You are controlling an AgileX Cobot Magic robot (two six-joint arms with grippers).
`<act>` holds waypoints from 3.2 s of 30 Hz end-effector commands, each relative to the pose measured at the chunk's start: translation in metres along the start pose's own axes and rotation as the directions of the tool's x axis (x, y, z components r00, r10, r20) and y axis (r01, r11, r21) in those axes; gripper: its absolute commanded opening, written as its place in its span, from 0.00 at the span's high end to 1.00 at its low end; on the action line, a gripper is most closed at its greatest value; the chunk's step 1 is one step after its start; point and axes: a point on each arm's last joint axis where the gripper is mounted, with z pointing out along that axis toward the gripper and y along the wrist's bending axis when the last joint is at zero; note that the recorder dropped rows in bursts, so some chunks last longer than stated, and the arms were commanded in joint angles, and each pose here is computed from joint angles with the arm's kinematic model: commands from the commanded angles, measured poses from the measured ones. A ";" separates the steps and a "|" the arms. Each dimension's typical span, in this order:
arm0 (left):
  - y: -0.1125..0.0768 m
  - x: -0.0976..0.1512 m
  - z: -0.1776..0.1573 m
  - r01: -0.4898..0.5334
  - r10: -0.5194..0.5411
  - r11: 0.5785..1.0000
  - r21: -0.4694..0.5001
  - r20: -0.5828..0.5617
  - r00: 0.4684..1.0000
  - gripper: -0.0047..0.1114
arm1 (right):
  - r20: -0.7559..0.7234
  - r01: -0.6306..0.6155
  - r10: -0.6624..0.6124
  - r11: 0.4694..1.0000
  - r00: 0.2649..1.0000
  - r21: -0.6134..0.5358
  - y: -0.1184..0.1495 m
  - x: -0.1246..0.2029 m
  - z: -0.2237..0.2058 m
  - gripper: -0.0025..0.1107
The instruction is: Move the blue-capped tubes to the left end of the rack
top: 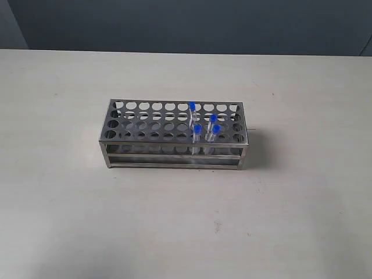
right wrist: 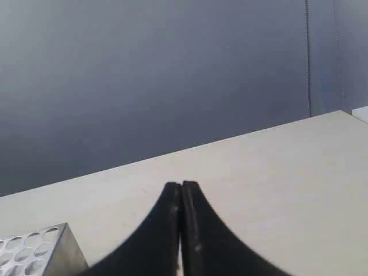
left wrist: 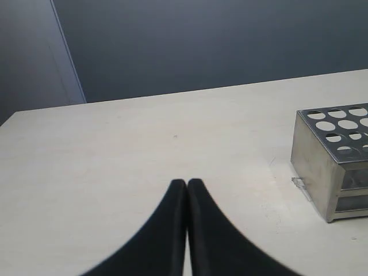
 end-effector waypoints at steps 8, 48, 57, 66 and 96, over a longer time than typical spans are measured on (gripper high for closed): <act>0.000 -0.002 -0.001 0.001 -0.002 1.000 0.003 0.014 1.000 0.95 | 0.401 -0.305 0.397 0.912 0.826 -0.274 0.009 -0.043 -0.012 0.98; 0.000 -0.002 -0.001 0.001 -0.001 1.000 0.003 0.012 1.000 0.95 | -0.123 0.216 -0.394 0.709 0.911 -0.671 0.117 0.080 0.123 0.99; 0.000 -0.002 -0.001 0.001 -0.001 1.000 0.003 0.012 1.000 0.95 | -0.073 0.205 -0.420 0.578 0.905 -0.790 0.136 0.104 0.134 0.82; 0.000 -0.002 -0.001 0.001 -0.001 1.000 0.003 0.012 1.000 0.95 | -0.122 0.203 -0.443 0.617 0.888 -0.760 0.136 0.112 0.144 0.58; 0.000 -0.002 -0.001 0.001 -0.001 1.000 0.003 0.012 1.000 0.95 | -0.167 0.215 -0.443 0.688 0.881 -0.693 0.142 0.108 0.169 0.58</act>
